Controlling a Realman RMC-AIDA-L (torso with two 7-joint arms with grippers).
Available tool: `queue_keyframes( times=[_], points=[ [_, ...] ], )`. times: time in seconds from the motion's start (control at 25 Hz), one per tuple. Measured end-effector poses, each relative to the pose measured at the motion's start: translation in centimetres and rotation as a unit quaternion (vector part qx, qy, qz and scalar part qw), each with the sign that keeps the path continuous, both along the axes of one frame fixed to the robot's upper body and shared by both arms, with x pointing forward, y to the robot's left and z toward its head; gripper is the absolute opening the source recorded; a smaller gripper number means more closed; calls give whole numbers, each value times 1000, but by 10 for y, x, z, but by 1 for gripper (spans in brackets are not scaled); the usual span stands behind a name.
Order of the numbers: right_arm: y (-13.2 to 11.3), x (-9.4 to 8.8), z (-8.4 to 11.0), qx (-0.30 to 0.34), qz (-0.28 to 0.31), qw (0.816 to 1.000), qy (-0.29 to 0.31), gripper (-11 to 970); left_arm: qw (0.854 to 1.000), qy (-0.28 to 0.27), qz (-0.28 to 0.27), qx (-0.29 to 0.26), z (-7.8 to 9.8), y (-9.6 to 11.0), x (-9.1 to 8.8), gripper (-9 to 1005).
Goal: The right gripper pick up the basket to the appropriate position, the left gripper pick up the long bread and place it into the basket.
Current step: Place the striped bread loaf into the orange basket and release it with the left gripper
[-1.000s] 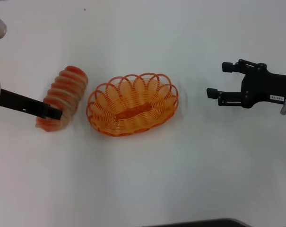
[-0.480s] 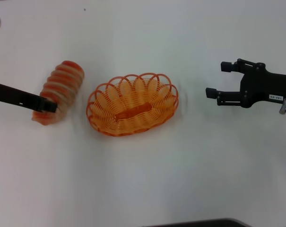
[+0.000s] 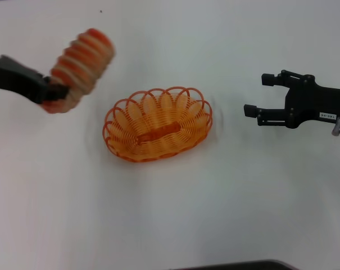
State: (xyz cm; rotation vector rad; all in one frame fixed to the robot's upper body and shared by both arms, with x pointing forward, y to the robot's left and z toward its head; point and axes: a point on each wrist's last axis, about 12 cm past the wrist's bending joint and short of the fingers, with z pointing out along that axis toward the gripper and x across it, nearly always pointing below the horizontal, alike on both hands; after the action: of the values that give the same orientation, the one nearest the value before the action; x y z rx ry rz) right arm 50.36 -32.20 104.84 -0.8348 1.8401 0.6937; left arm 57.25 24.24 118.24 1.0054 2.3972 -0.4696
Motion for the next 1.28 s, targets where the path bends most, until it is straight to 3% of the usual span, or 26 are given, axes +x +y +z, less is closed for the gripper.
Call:
queue_keyframes(
  times=[0.12,0.24,0.48,0.72,1.28],
  points=[
    [0,0,0,1,0,1000,1,945,995,-18,-98,-25,18,-22,-6,240],
    [1,1,0,1,0,1000,1,945,985,-21,-165,-37,23,-49,-10,228],
    [2,1,1,3,2,1000,1,945,971,-3,-240,-5,-9,-90,-15,226],
    [4,2,2,5,6,1000,0,945,970,2,-240,28,-31,-97,-13,236],
    [4,3,2,6,9,1000,-1,945,978,-7,-207,16,-31,-86,-11,480]
  ],
)
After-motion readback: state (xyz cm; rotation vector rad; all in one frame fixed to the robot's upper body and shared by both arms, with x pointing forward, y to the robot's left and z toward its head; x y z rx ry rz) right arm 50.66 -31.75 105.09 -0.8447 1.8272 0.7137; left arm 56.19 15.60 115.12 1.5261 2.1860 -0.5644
